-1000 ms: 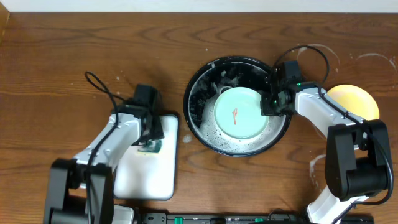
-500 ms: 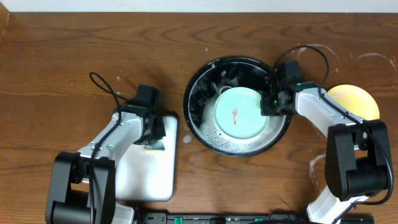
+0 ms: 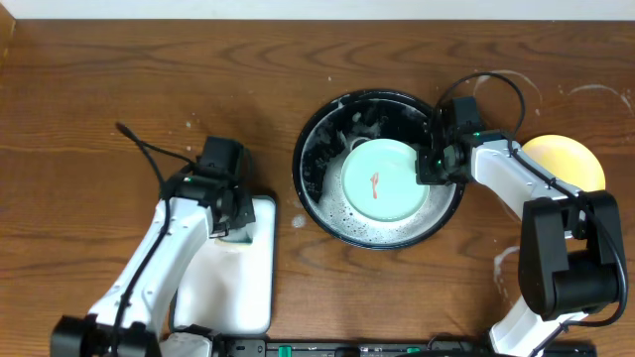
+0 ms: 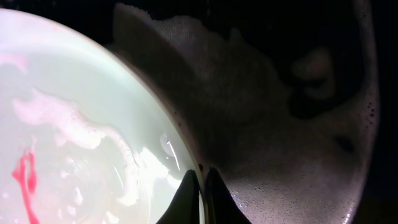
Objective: Clean dirty plates on tray and stack at the side
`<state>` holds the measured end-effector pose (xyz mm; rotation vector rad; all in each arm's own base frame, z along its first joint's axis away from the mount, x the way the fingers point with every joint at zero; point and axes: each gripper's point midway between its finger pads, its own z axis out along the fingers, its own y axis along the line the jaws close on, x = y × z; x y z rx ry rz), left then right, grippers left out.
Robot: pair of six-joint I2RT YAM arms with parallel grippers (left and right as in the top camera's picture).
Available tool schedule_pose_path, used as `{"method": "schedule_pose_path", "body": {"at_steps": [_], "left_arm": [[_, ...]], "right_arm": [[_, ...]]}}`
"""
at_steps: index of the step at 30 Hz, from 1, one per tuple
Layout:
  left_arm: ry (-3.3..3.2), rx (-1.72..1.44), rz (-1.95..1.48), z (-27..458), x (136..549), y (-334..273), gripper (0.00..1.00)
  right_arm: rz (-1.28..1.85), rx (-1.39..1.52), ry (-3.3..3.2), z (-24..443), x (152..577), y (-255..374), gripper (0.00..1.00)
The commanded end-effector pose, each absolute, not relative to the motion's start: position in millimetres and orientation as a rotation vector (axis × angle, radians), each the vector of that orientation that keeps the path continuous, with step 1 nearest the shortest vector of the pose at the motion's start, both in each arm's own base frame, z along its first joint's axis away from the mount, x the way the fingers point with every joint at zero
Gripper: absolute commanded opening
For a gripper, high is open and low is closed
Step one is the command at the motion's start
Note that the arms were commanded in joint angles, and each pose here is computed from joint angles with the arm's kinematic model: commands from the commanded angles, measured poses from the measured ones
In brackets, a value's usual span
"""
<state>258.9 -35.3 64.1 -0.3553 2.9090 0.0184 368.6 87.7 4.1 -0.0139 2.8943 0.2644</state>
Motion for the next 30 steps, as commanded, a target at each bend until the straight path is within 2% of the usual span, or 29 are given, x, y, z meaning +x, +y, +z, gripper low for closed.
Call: {"method": "schedule_pose_path", "body": {"at_steps": [1,8,22,30], "left_arm": [[2.878,-0.349,0.032,75.2,263.8,-32.2,0.08],[2.936,-0.351,0.059,72.0,249.5,-29.6,0.08],[2.935,-0.367,0.05,72.2,249.6,-30.5,0.07],[2.839,-0.251,-0.396,94.4,283.1,-99.7,0.07]], "right_arm": [[0.174,0.067,2.937,-12.1,362.5,71.8,0.01],[0.174,0.067,2.938,-12.2,362.3,71.7,0.01],[0.174,0.067,2.936,-12.1,362.6,71.8,0.01],[0.175,0.067,2.936,-12.1,362.6,71.9,0.01]]}}
